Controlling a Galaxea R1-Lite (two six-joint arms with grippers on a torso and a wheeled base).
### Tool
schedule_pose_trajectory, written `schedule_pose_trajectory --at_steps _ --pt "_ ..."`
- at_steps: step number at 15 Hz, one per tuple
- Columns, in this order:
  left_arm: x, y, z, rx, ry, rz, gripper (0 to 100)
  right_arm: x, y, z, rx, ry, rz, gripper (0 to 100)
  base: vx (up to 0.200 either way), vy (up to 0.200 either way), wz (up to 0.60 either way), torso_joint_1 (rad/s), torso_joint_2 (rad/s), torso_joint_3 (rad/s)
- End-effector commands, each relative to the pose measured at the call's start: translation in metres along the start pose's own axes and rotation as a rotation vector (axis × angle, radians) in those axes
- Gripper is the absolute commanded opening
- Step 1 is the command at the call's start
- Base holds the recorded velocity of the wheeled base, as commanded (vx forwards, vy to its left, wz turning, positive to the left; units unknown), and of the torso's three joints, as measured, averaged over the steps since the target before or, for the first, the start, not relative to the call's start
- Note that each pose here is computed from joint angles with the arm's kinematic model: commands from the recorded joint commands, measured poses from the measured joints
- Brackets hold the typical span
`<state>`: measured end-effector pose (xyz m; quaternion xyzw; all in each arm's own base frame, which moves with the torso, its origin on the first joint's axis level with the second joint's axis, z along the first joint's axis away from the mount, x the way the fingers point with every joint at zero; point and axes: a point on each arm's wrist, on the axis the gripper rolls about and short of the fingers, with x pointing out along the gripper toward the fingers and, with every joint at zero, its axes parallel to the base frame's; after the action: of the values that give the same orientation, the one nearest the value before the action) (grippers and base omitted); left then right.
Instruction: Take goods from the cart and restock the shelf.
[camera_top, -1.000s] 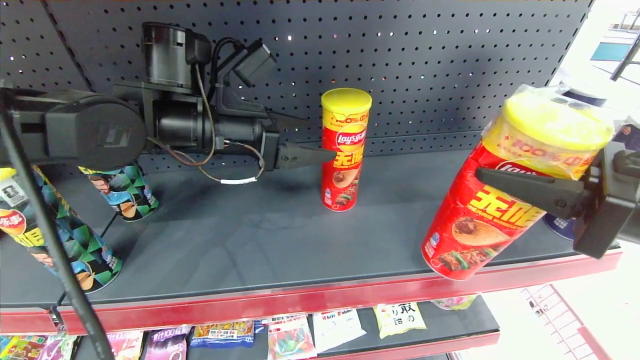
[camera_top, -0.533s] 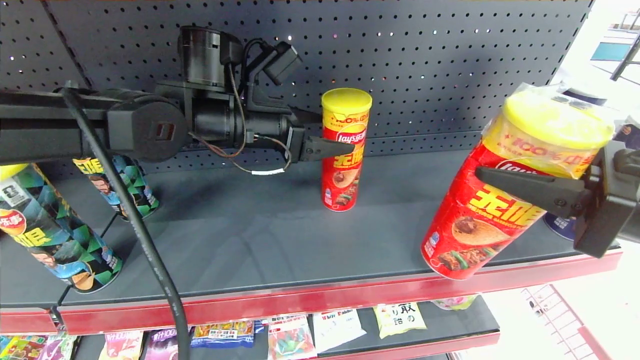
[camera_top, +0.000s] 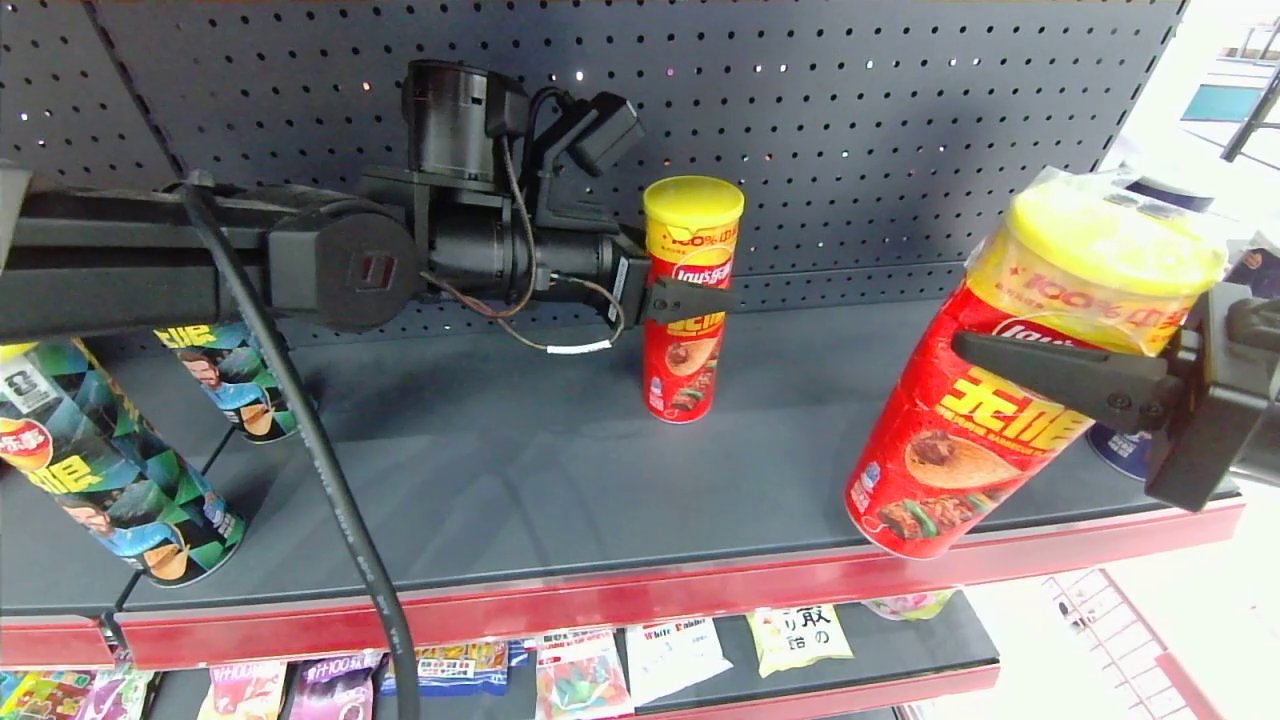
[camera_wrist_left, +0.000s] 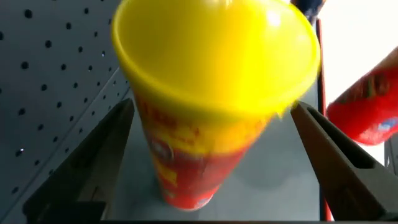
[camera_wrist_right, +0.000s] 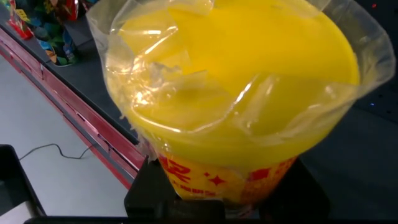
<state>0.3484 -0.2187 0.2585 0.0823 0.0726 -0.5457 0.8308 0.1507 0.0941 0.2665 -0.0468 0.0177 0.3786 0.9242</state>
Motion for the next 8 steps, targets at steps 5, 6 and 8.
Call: schedule_pose_trajectory --at_steps 5,6,8 --pt "0.0140 -0.0053 0.0037 -0.032 -0.008 0.003 100 -0.0026 0.0005 0.0022 -0.003 -0.012 -0.001 0 0.000 0.000 0.00 0.000 0.00 0.000" --pt "0.0145 -0.0048 0.0032 -0.032 -0.006 0.016 100 -0.0046 0.0010 0.0021 -0.002 -0.015 -0.003 0 0.000 0.000 0.00 0.000 0.00 0.000" --pt "0.0146 -0.0045 0.0022 -0.028 0.000 0.033 0 -0.0054 0.0012 0.0021 0.010 -0.016 -0.003 0 0.000 0.000 0.00 0.000 0.00 0.000"
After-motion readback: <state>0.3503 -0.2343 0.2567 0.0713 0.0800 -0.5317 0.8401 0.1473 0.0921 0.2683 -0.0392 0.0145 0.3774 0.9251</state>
